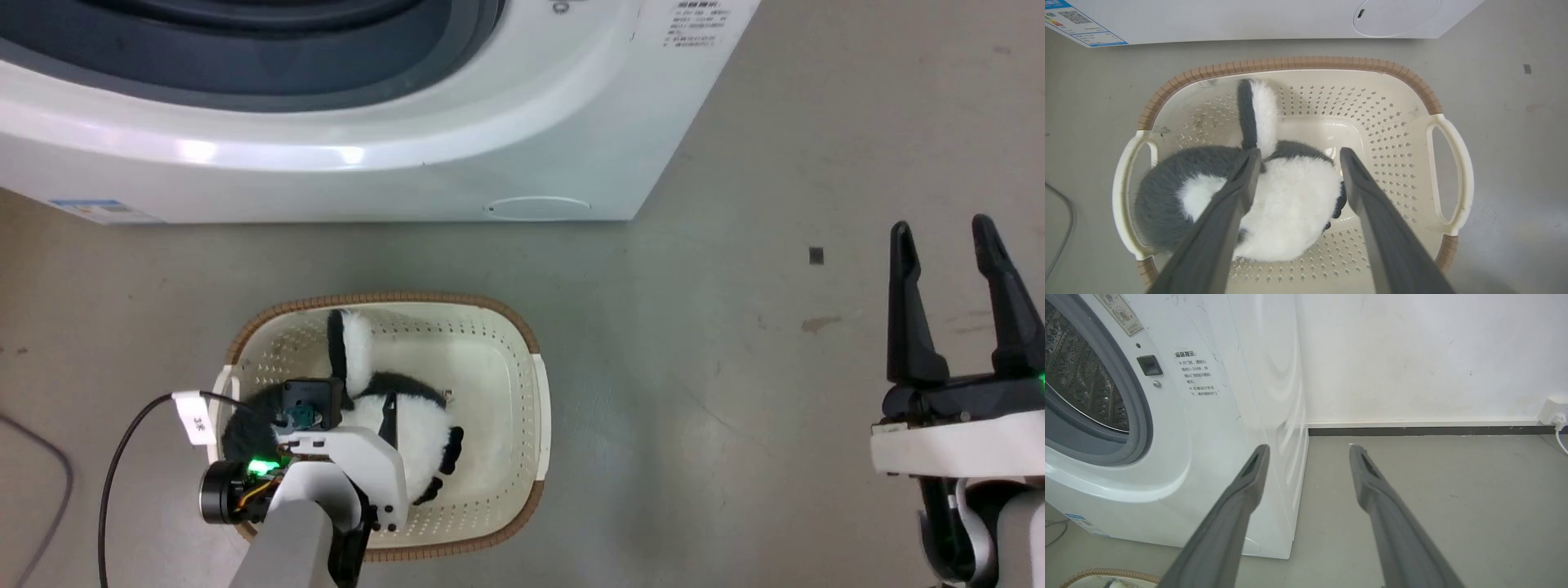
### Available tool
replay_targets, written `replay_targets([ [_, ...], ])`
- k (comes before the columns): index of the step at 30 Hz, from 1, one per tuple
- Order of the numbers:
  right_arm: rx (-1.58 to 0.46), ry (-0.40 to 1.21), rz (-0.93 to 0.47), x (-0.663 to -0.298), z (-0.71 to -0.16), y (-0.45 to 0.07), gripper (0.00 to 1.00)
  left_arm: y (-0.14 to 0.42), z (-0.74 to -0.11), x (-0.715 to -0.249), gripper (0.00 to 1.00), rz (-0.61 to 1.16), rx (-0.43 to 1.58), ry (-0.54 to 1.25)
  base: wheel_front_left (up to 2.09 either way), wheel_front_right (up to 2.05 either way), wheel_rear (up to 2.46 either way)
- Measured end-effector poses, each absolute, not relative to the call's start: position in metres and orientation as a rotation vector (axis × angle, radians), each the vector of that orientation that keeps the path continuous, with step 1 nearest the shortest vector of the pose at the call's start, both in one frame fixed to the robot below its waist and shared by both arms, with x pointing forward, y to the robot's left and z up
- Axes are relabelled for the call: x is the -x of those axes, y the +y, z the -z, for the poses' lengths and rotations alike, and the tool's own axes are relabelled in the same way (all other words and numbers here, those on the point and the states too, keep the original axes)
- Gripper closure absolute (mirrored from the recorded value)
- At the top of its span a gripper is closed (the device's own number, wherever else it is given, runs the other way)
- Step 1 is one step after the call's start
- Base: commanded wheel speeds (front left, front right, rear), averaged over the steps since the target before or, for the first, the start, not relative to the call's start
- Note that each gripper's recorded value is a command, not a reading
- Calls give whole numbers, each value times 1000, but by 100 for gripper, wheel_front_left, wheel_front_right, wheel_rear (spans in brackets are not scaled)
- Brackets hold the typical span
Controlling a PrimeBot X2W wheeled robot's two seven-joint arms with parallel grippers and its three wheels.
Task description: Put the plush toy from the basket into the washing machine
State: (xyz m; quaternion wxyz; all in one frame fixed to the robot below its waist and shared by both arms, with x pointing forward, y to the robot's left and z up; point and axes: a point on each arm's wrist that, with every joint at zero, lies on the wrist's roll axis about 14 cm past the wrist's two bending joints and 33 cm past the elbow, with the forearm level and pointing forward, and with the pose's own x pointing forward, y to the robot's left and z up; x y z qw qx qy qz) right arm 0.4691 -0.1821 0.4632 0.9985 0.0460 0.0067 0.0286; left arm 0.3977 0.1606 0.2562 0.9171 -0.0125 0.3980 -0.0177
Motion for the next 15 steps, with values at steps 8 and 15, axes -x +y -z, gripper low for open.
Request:
replay_targets([
  [8, -99, 8, -51, -482, -451, -184, 0, 163, -227, -395, 0, 34, 14, 907, 0, 0, 0],
  [15, -105, 12, -46, -492, -438, -185, 0, 163, -200, -387, 0, 23, 34, 993, 0, 0, 0],
])
